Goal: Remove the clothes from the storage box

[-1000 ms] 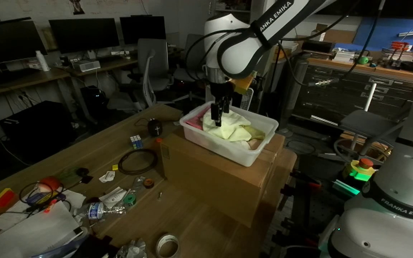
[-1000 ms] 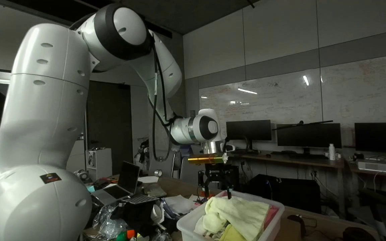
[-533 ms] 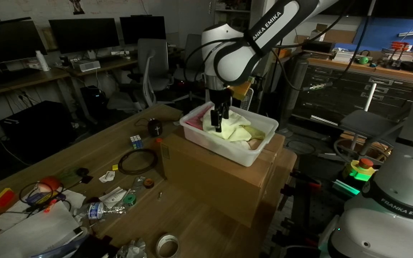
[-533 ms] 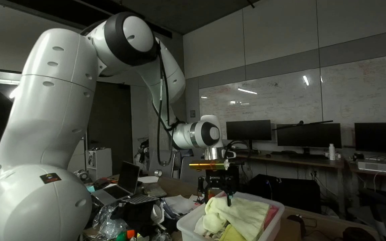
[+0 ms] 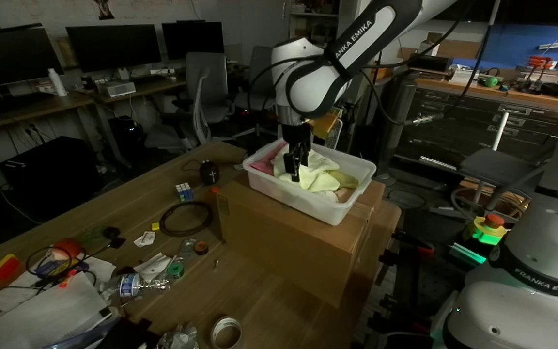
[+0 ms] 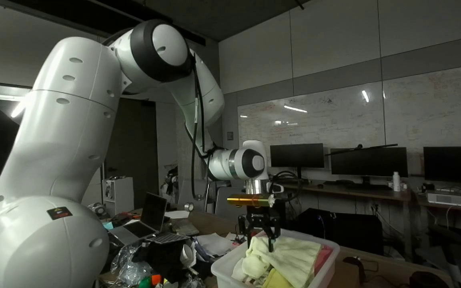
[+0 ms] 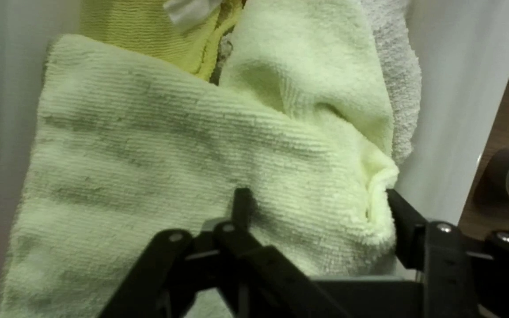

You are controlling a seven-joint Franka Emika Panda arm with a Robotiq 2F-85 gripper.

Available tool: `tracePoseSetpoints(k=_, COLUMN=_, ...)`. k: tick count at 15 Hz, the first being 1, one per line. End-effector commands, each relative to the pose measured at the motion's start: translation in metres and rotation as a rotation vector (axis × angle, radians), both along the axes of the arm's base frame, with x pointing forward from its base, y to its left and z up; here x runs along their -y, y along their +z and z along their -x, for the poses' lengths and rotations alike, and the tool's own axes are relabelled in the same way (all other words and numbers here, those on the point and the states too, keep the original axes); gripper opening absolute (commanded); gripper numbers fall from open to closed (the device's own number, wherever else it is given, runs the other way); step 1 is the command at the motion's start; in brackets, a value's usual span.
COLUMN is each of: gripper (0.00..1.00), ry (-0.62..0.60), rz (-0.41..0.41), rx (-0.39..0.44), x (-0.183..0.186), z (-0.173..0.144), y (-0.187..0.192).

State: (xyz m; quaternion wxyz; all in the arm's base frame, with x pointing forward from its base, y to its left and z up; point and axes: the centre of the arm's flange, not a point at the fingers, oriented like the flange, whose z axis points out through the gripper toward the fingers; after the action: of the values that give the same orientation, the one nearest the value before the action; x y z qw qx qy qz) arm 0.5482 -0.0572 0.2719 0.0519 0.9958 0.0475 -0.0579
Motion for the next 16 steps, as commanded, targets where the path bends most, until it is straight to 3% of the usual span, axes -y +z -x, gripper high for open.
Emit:
tracePoseSetpoints(k=1, gripper=0.46, ry=-0.017, rz=-0.021, rx=0.012, x=0.007, z=-0.009, y=0.007)
tracePoseSetpoints(k=4, gripper=0.22, ry=-0.028, rz=-0.027, rx=0.018, x=0.008, z=-0.011, y=0.011)
tracePoseSetpoints(k=7, gripper=0.05, ry=-0.032, rz=-0.036, rx=0.02, x=0.008, z=-0.011, y=0.013)
tracePoseSetpoints(k=12, gripper=0.05, ry=-0.072, rz=-0.051, rx=0.047, x=0.007, z=-0.003, y=0.028)
tracePoseSetpoints(k=16, gripper=0.04, ry=-0.119, rz=-0.002, rx=0.141, x=0.003, z=0.016, y=0.076)
